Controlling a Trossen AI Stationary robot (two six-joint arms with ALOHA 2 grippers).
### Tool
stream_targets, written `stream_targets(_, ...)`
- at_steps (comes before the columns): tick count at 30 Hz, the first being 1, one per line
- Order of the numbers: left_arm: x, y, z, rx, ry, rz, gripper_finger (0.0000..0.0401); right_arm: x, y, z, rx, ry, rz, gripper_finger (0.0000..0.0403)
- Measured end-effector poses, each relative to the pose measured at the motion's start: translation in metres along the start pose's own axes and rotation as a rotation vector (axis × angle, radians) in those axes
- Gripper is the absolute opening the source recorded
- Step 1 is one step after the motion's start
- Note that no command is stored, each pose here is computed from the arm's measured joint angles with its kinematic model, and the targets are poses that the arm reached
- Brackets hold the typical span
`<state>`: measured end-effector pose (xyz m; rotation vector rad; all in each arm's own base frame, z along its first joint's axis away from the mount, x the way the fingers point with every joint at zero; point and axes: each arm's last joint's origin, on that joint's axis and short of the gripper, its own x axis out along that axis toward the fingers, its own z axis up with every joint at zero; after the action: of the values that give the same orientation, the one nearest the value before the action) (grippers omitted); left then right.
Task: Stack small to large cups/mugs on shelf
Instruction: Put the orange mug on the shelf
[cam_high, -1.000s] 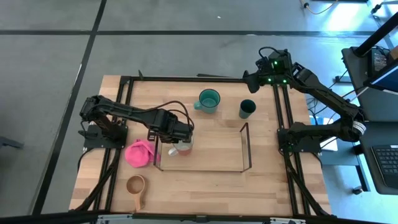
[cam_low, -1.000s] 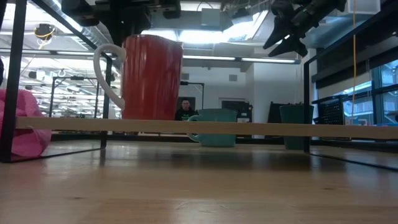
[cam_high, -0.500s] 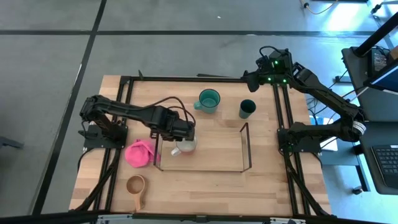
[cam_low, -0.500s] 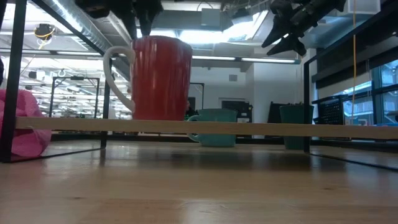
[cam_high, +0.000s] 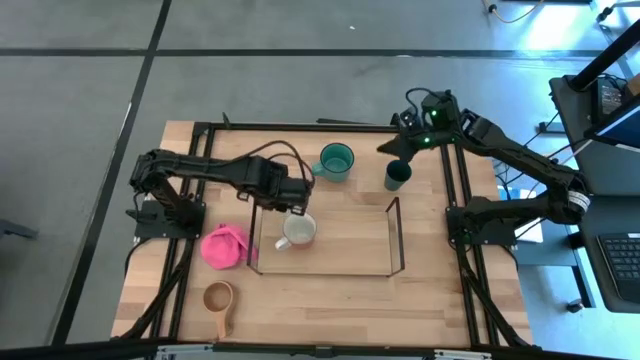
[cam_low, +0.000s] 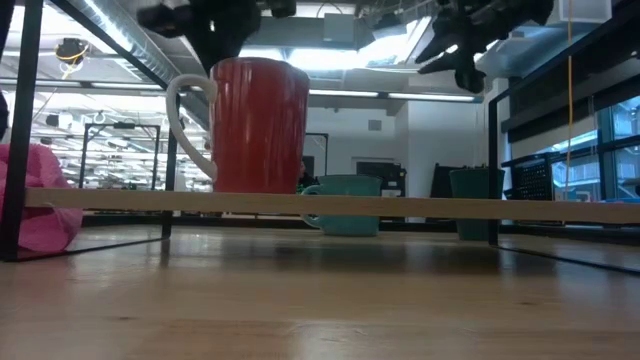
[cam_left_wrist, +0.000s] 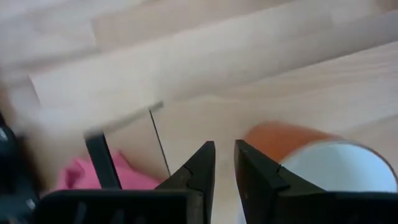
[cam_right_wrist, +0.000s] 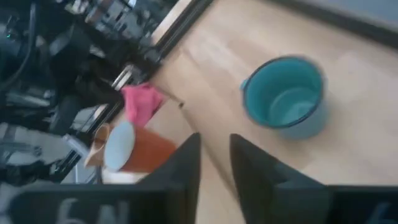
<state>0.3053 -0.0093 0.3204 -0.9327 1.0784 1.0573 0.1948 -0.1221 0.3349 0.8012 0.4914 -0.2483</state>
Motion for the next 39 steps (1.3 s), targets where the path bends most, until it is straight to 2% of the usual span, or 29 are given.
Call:
stream_targets(4, 0.004, 0.005, 0.021, 0.122, -0.013, 0.013, 0.0053, 0.02, 0.015, -0.009, 0.011, 0.067, 0.042, 0.001)
stream_targets(10, 0.009, 0.011, 0.044, 0.314, -0.036, 0.022, 0.0034, 0.06, 0.038, -0.023, 0.081, 0.117, 0.054, 0.001)
stream_targets(16, 0.015, 0.006, 0.048, 0.471, -0.06, -0.023, 0.0011, 0.104, 0.055, -0.045, 0.167, 0.21, 0.075, 0.0008)
stream_targets(22, 0.032, 0.013, 0.034, 0.537, -0.038, -0.075, 0.0003, 0.132, 0.07, -0.067, 0.227, 0.228, 0.049, 0.0004)
stream_targets(29, 0.045, 0.032, 0.022, 0.529, -0.051, -0.241, 0.0003, 0.144, 0.075, -0.079, 0.285, 0.248, 0.027, 0.0006)
stream_targets(36, 0.057, 0.047, 0.014, 0.552, -0.035, -0.257, 0.0002, 0.16, 0.075, -0.09, 0.342, 0.288, 0.006, 0.0006)
stream_targets(39, 0.062, 0.043, 0.012, 0.583, -0.023, -0.32, 0.0005, 0.168, 0.075, -0.092, 0.361, 0.299, 0.025, 0.0007)
